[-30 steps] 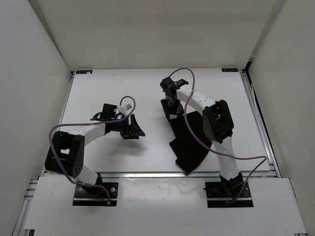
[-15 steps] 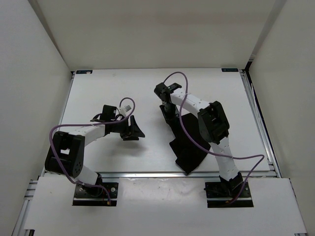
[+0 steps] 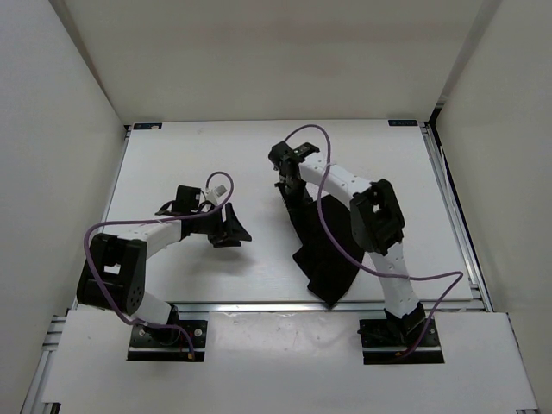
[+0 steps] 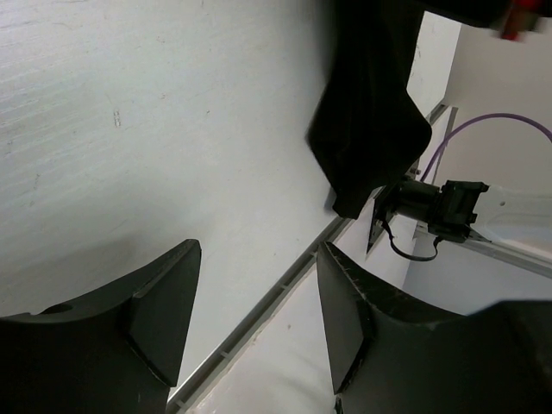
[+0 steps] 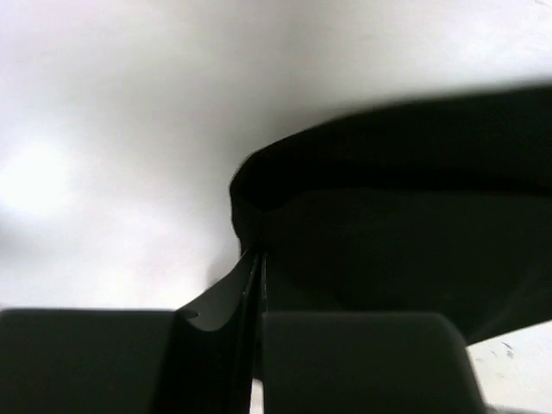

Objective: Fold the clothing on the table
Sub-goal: Flatten the skirt out

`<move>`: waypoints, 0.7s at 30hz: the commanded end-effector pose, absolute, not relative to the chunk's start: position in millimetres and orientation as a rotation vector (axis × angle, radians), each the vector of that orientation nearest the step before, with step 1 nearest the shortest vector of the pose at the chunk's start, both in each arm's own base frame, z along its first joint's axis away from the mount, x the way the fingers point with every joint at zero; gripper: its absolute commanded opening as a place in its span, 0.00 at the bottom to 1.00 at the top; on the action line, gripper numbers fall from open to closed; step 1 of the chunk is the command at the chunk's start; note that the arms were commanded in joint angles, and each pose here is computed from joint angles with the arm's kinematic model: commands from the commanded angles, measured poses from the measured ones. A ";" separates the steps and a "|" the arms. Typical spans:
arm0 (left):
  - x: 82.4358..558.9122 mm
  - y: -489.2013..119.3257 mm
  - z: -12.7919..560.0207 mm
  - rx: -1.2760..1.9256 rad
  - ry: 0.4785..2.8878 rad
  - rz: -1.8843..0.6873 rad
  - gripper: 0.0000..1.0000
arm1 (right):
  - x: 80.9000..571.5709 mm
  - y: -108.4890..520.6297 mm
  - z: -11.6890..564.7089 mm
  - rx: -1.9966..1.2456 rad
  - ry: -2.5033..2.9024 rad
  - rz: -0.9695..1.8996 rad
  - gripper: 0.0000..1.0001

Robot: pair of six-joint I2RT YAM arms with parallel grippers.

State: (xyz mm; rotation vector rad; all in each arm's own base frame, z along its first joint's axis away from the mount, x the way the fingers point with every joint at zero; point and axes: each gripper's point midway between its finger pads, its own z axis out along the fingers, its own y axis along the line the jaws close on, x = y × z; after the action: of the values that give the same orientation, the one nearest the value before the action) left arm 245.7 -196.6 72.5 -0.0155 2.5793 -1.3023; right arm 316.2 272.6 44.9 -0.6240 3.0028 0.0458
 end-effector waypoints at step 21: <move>237.5 -209.5 81.7 0.068 2.549 -1.362 0.67 | 330.1 87.5 133.2 0.173 2.660 0.435 0.02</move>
State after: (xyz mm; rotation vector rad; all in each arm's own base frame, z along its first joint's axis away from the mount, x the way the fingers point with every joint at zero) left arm 240.8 -205.3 74.9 0.0212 2.5773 -1.3308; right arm 298.8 118.1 128.9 0.0808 2.8005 0.4850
